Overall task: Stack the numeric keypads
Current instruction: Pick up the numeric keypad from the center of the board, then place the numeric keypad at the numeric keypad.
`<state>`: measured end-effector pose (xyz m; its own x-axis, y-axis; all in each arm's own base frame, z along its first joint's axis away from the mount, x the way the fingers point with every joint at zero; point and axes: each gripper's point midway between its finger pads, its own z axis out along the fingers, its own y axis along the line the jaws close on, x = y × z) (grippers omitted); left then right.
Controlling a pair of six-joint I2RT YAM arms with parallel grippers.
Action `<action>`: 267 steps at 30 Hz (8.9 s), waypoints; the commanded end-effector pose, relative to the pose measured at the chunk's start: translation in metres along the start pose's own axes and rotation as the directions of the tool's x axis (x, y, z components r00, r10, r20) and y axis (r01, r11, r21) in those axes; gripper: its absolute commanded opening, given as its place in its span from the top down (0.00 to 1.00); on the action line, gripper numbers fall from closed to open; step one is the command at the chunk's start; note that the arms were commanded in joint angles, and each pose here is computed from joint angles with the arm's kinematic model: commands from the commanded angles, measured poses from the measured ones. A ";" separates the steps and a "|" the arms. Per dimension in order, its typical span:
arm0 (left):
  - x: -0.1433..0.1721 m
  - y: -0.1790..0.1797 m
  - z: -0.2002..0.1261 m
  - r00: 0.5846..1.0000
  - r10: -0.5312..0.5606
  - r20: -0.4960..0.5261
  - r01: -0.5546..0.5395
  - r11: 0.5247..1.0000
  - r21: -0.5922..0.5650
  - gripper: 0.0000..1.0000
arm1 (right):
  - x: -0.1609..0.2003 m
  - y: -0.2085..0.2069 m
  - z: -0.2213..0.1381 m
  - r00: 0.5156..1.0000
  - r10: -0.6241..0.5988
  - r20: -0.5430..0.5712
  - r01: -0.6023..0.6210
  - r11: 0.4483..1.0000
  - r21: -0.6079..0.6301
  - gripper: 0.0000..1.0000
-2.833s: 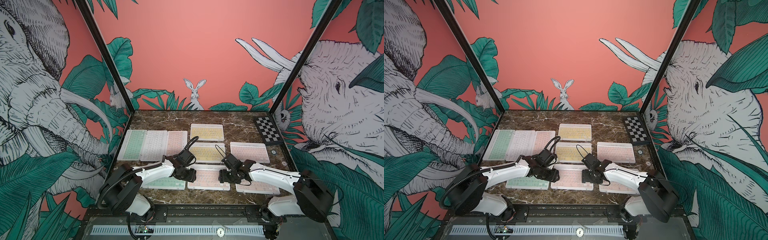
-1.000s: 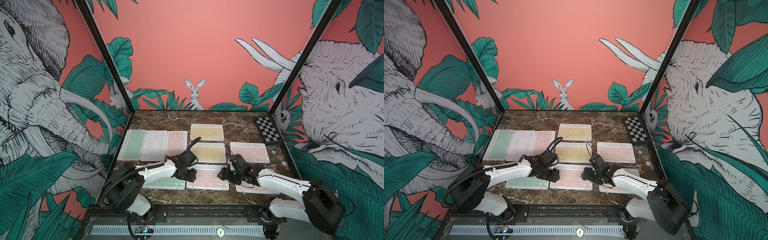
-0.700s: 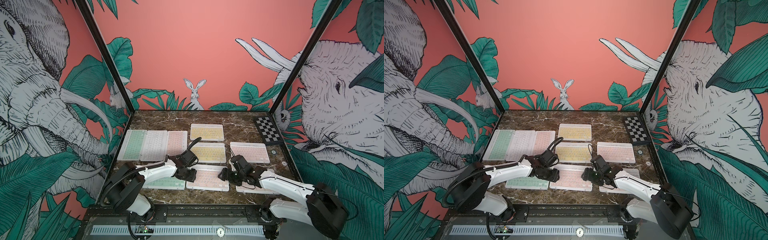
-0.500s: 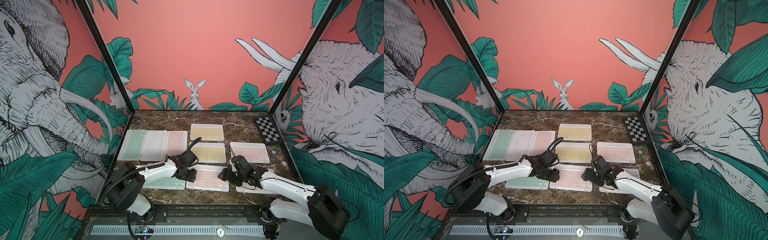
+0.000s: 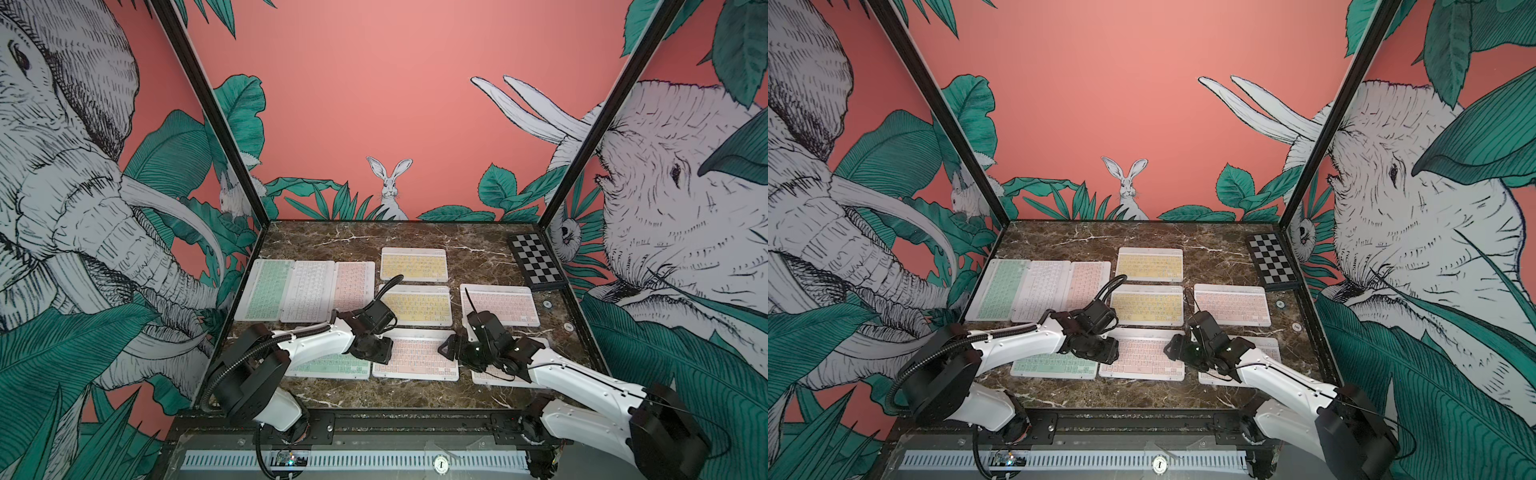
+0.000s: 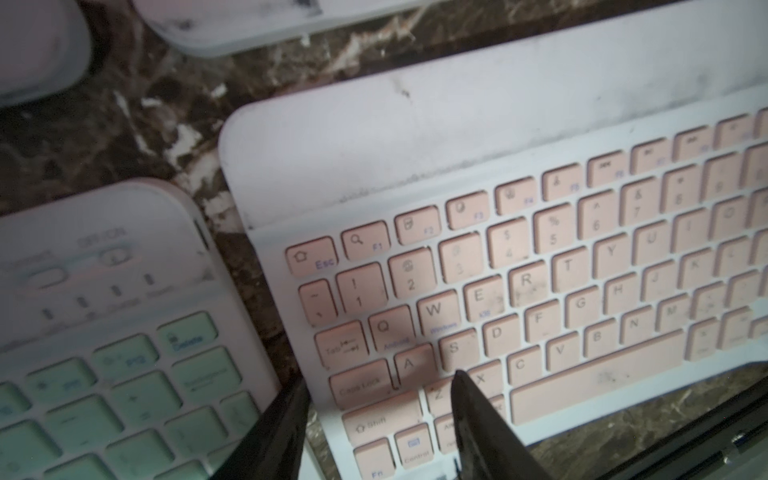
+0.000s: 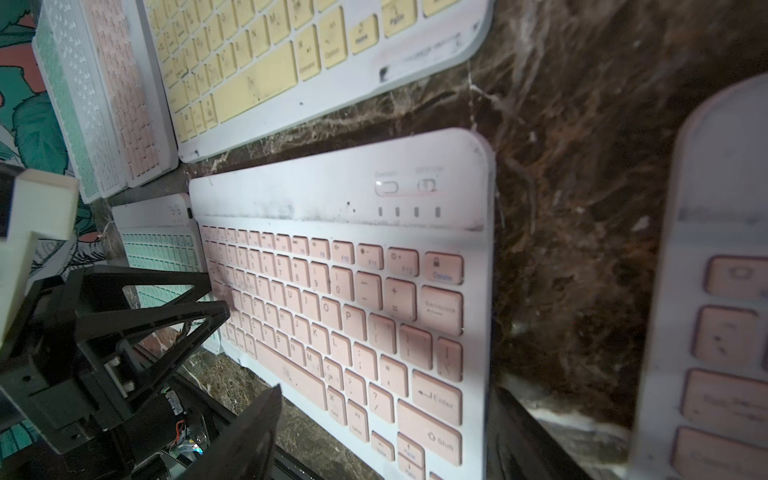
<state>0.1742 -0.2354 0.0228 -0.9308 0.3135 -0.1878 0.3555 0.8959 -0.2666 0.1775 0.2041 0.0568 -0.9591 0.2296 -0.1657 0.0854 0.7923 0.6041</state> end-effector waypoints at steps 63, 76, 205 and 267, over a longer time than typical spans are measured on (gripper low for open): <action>0.035 -0.029 0.003 0.984 0.149 -0.098 -0.127 0.971 0.202 0.44 | 0.010 0.064 -0.039 0.986 -0.165 -0.006 0.157 0.946 -0.283 0.29; 0.021 -0.017 -0.001 0.993 0.109 -0.036 -0.104 0.988 0.110 0.44 | 0.013 0.045 -0.037 0.987 -0.158 -0.028 0.148 0.965 -0.218 0.70; -0.197 0.058 -0.142 0.895 -0.164 0.416 0.207 0.976 -0.061 0.42 | -0.328 0.072 0.060 0.994 -0.105 0.017 0.093 0.774 -0.626 1.00; -0.194 0.056 -0.126 0.904 -0.182 0.387 0.212 0.977 -0.035 0.42 | -0.331 0.012 0.084 1.000 0.013 -0.015 -0.019 0.857 -0.515 0.53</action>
<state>0.3659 -0.2068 0.1659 -0.8685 0.0081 -0.4956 0.1575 0.9526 -0.2605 0.5165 0.1929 0.0572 -0.9668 0.2242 -0.1229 -0.0367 0.3540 0.9345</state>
